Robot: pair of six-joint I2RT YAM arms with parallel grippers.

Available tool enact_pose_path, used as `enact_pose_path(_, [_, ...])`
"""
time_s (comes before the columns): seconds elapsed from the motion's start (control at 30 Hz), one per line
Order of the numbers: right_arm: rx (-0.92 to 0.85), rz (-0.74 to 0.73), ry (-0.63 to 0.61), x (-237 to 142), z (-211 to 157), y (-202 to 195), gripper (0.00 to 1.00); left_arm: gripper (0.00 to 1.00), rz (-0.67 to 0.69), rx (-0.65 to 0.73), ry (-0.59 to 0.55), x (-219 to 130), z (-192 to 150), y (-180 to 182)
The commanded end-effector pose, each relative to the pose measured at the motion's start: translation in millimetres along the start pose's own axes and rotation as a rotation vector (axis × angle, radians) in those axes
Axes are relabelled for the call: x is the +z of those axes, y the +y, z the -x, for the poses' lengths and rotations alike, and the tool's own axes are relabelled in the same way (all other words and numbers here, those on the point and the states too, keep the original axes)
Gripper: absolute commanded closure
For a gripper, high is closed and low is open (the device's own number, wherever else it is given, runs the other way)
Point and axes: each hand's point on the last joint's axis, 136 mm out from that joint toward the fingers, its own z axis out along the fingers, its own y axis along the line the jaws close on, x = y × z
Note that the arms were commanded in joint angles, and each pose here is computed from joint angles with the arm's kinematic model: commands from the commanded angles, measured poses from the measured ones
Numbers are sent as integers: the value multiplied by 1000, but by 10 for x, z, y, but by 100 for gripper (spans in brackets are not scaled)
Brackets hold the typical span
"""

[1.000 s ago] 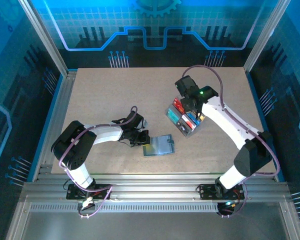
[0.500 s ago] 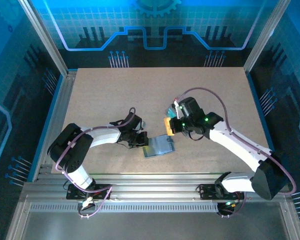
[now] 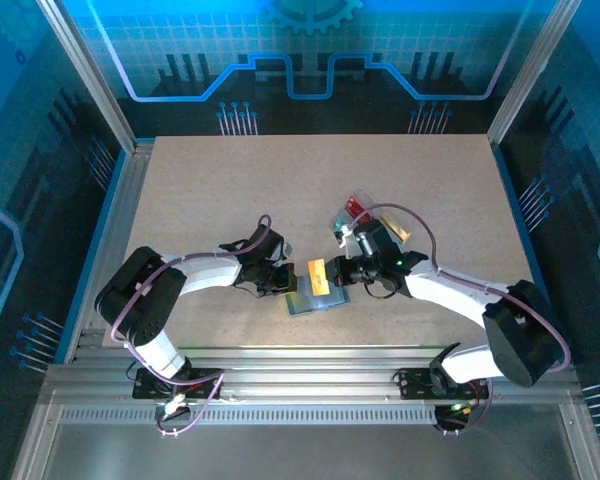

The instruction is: Put the credit cards into the card holder

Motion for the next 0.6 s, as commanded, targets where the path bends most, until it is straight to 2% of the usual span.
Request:
enact_pose_path(0.0, [18, 67, -23, 93, 31, 58, 100, 100, 17, 16, 25, -7, -79, 41])
enact_pose_path(0.23, [32, 19, -5, 181, -60, -153, 100, 100, 21, 13, 26, -10, -86, 53])
enact_pose_path(0.57, [32, -1, 7, 214, -81, -235, 100, 100, 27, 10, 27, 0, -90, 76])
